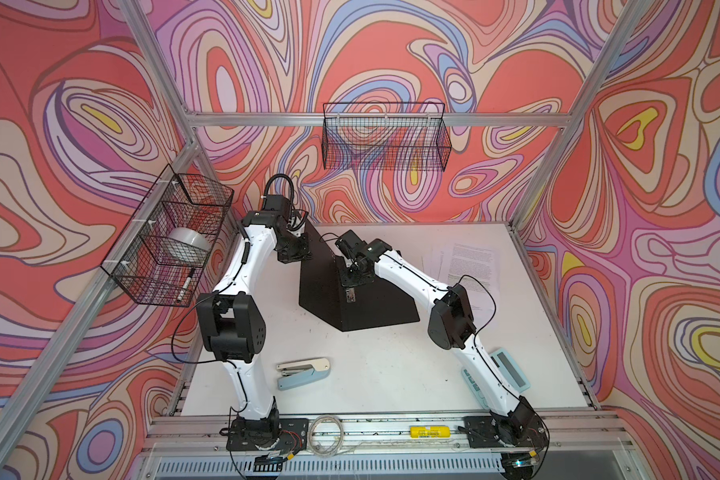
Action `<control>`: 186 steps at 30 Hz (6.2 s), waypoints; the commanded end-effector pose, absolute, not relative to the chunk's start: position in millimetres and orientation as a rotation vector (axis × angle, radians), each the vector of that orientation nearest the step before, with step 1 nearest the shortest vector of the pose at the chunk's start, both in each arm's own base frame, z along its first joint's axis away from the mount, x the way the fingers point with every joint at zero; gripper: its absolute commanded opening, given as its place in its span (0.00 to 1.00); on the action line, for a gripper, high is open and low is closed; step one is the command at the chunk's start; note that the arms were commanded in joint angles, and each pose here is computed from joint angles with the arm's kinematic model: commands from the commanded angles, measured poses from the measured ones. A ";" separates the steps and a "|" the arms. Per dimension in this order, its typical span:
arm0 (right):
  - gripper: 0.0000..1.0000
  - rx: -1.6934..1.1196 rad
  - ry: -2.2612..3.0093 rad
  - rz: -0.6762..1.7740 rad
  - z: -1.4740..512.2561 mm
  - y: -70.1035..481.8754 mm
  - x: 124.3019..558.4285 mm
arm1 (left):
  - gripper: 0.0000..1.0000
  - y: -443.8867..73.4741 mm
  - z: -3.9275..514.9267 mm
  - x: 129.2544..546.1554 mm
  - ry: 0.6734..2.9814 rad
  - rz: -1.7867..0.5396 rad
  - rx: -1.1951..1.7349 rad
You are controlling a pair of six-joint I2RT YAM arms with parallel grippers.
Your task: Put the files into the folder
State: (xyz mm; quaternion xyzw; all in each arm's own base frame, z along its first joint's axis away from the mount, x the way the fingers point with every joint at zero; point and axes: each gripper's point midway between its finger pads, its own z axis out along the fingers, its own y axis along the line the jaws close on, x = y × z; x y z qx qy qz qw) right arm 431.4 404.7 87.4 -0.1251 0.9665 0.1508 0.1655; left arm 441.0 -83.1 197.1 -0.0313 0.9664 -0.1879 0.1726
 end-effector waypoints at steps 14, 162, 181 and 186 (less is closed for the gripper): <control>0.27 -0.239 2.586 0.552 157.8 391.5 461.6 | 0.00 -57.8 158.5 457.9 2.791 -0.452 0.019; 0.48 1.209 2.420 0.695 18.7 -97.0 400.0 | 0.82 -483.3 90.5 407.4 2.516 -1.077 0.892; 0.38 1.141 2.320 0.935 49.9 -68.1 397.7 | 0.78 -493.3 59.1 416.1 2.531 -1.090 0.847; 0.35 1.099 2.295 1.001 57.3 -61.4 399.9 | 0.77 -495.0 53.1 413.0 2.540 -1.083 0.856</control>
